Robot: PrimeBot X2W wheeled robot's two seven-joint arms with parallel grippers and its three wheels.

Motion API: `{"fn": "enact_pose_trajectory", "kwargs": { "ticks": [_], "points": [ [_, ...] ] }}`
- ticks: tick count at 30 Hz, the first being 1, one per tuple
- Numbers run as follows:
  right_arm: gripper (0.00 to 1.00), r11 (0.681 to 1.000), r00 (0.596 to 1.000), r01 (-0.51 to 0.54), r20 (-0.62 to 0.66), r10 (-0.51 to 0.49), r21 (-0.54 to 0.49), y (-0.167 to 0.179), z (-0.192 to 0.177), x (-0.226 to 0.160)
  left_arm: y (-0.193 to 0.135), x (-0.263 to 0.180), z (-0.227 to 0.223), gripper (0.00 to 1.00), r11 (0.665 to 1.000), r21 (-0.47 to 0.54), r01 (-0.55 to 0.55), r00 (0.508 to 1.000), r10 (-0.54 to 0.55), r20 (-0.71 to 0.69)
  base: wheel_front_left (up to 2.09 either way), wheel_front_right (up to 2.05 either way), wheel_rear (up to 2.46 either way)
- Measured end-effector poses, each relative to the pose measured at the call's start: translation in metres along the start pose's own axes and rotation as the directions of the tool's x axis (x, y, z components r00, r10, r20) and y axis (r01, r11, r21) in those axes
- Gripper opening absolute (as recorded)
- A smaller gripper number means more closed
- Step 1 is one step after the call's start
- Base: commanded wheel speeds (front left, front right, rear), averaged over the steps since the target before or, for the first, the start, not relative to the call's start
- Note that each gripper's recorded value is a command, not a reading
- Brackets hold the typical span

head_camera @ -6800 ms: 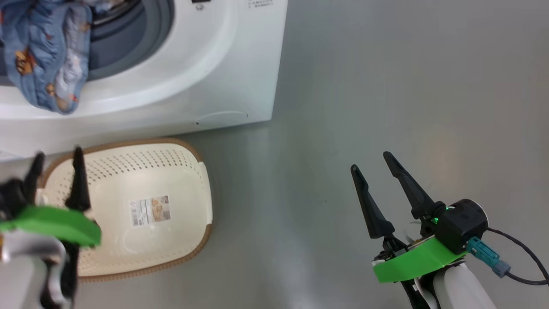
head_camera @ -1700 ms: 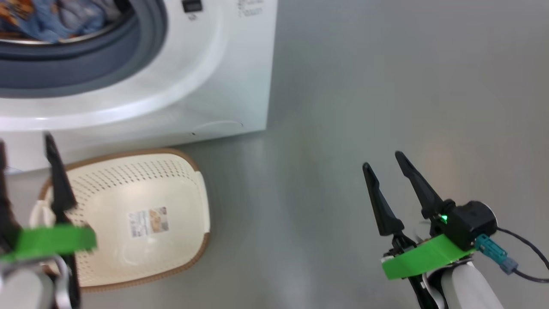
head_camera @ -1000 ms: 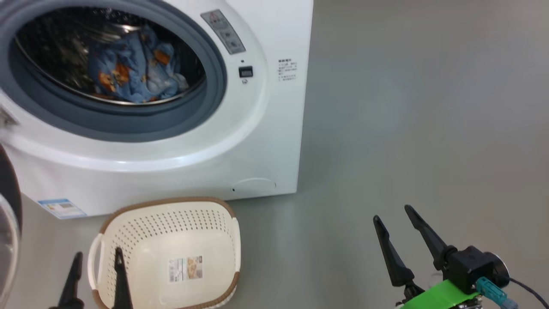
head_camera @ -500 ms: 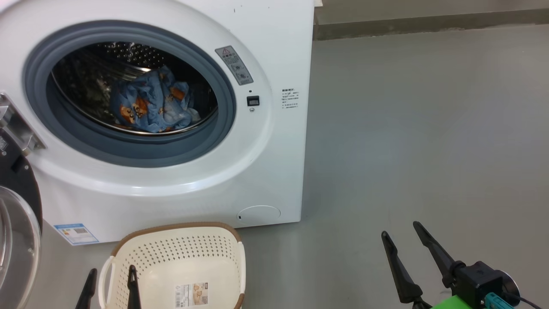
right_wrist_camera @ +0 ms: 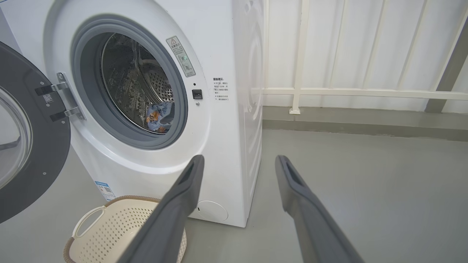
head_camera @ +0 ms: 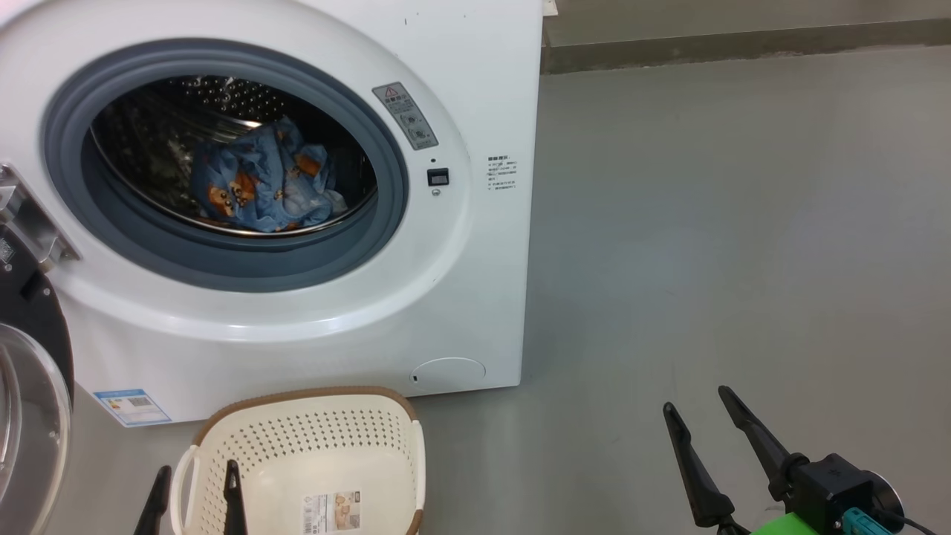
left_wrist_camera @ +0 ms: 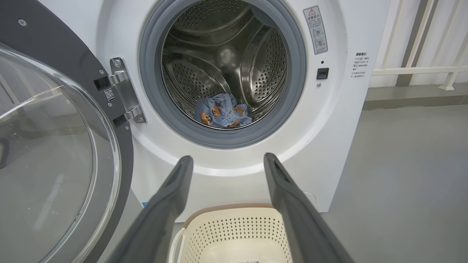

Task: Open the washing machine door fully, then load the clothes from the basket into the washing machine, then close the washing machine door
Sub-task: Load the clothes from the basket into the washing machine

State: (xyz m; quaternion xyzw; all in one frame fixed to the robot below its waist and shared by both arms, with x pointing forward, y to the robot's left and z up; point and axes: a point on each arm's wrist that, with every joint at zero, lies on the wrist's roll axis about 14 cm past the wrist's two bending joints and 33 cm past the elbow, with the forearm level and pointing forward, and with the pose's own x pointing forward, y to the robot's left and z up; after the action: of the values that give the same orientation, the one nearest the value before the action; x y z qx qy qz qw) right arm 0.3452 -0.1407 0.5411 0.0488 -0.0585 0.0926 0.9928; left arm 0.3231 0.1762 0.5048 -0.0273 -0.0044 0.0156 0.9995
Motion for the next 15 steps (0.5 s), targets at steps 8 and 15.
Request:
{"fn": "enact_pose_trajectory", "kwargs": {
  "ticks": [8, 15],
  "points": [
    [1.0, 1.0, 1.0, -0.001, 0.001, 0.001, 0.0, 0.0001, 0.0004, 0.0005, 0.0, -0.0003, -0.0001, 1.0, 1.0, 0.006, 0.0, 1.0, 0.0, 0.0, 0.0, 0.0, 0.0],
    [1.0, 1.0, 1.0, 0.001, -0.001, -0.001, 0.0, -0.0005, -0.0004, 0.0013, 0.0024, -0.0002, -0.0003, 1.0, 1.0, 0.014, -0.013, 1.0, 0.013, 0.0, -0.2, 0.2, 0.0]
  ]
}}
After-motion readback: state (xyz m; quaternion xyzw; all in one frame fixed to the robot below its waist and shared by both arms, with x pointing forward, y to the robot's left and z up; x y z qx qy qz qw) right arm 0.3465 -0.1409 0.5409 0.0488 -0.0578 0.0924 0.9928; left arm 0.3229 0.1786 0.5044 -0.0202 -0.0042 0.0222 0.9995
